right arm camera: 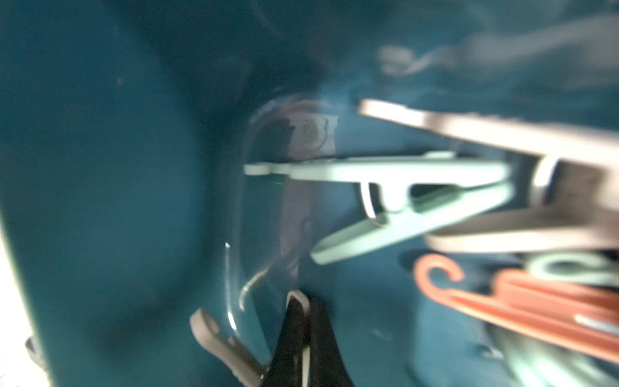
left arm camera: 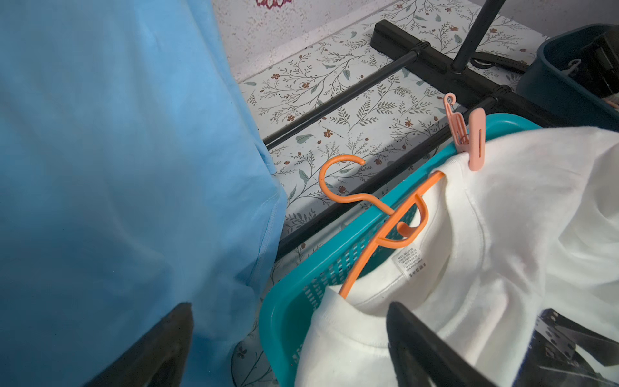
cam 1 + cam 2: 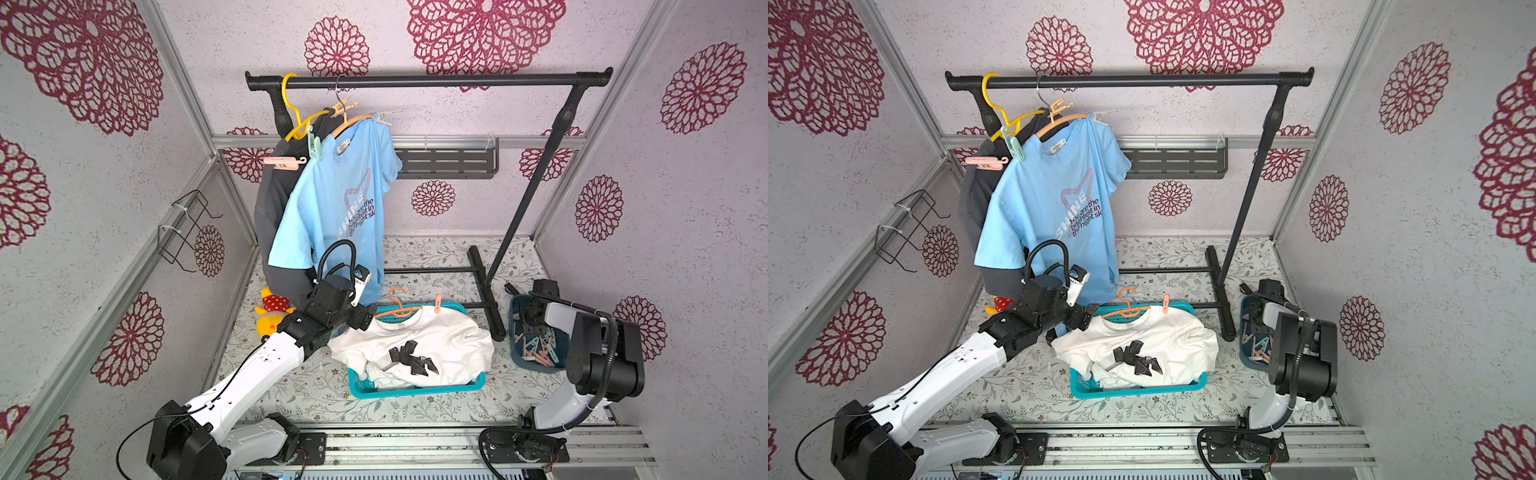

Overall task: Use clothespins to secure the t-shirt on both sides of the hanger
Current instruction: Pick up the clothespin from the storage box.

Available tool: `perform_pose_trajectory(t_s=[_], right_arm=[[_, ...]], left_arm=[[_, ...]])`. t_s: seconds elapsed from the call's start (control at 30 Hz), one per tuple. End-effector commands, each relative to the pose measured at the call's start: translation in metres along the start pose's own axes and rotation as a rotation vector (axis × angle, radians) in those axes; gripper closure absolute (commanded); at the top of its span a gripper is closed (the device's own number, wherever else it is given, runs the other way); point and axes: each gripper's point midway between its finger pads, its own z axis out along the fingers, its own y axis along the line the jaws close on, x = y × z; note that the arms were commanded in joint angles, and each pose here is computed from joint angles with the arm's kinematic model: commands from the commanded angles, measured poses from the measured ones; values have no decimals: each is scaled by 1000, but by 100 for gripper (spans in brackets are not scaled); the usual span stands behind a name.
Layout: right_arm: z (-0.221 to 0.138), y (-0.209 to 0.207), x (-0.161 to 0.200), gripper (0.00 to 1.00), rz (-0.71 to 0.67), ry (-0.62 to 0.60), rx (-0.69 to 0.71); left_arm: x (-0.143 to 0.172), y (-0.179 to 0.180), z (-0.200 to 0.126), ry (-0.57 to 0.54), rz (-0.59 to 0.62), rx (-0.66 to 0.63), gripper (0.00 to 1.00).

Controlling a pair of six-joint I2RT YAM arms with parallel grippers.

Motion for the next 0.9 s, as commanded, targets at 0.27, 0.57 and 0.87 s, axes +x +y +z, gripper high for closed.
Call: perform_pose_trajectory(t_s=[0.27, 0.57, 0.87], right_arm=[[-53, 14, -37, 100, -166, -131, -146], [-142, 54, -25, 100, -485, -176, -541], [-263, 80, 31, 100, -631, -87, -1004]], left_arm=[[-12, 11, -13, -63, 16, -34, 7], [-29, -10, -33, -148, 20, 111, 6], [-55, -45, -49, -269, 35, 251, 9]])
